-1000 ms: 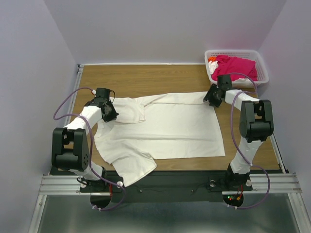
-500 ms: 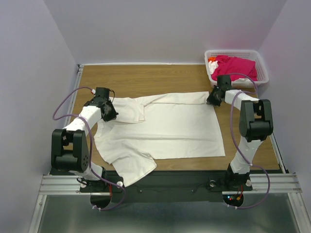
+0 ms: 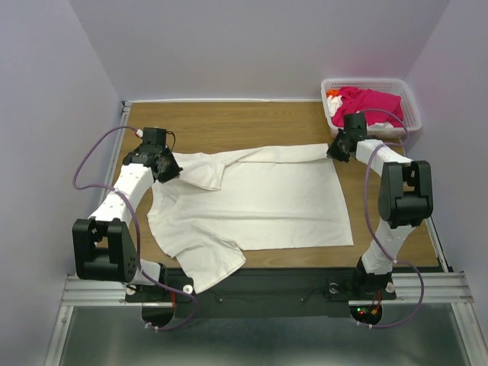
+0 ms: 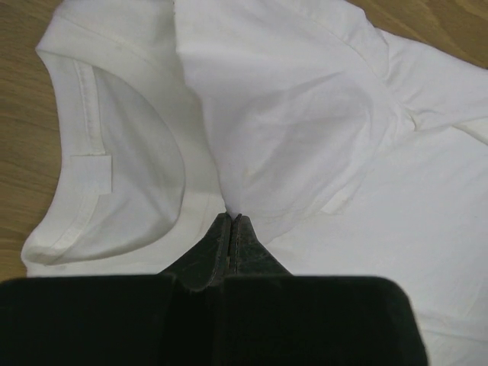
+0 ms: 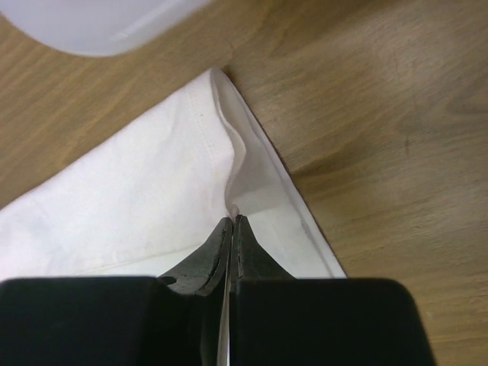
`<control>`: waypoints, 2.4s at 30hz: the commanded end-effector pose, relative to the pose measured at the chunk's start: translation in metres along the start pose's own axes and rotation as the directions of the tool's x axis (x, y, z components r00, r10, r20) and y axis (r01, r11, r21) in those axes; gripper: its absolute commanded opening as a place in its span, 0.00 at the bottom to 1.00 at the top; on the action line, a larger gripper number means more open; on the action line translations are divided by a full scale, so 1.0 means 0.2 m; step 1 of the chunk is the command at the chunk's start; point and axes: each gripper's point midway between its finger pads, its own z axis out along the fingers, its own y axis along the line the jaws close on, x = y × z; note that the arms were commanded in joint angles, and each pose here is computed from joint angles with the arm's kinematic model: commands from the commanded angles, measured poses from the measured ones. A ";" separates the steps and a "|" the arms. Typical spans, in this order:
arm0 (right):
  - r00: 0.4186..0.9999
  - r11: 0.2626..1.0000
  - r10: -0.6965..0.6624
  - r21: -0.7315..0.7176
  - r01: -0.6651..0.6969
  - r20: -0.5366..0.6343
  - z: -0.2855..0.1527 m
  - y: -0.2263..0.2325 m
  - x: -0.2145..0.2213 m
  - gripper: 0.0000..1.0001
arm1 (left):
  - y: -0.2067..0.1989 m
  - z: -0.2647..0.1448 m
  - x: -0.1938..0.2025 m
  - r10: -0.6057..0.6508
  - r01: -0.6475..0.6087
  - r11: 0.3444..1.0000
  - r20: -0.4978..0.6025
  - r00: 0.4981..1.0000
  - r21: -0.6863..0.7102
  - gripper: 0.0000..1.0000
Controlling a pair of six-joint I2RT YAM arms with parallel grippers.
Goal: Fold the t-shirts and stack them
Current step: Fold the tshirt
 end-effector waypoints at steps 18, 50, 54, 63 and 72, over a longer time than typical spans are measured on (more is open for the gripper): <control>0.990 0.999 -0.033 -0.013 0.035 0.136 -0.23 0.04 -0.26 0.01 | 0.04 -0.13 0.05 -0.049 0.048 0.999 -0.023 0.999 -0.017 0.00; 1.000 0.996 -0.027 0.084 0.028 -0.009 -0.08 -0.15 0.01 0.07 | 0.06 -0.03 0.35 -0.197 0.204 0.978 -0.125 0.972 0.049 0.15; 0.999 0.996 -0.028 0.083 0.030 -0.017 -0.08 -0.14 0.01 0.19 | 0.03 -0.02 0.43 -0.214 0.234 0.968 -0.188 0.959 0.093 0.23; 0.998 0.999 -0.051 0.018 0.051 0.035 -0.16 -0.04 -0.11 0.38 | 0.09 -0.04 0.12 -0.234 0.234 0.970 -0.007 0.972 0.067 0.84; 0.996 0.991 -0.063 -0.114 0.070 0.065 -0.10 0.17 -0.25 0.38 | 0.10 0.19 -0.41 -0.149 0.142 0.988 0.147 0.978 0.060 0.80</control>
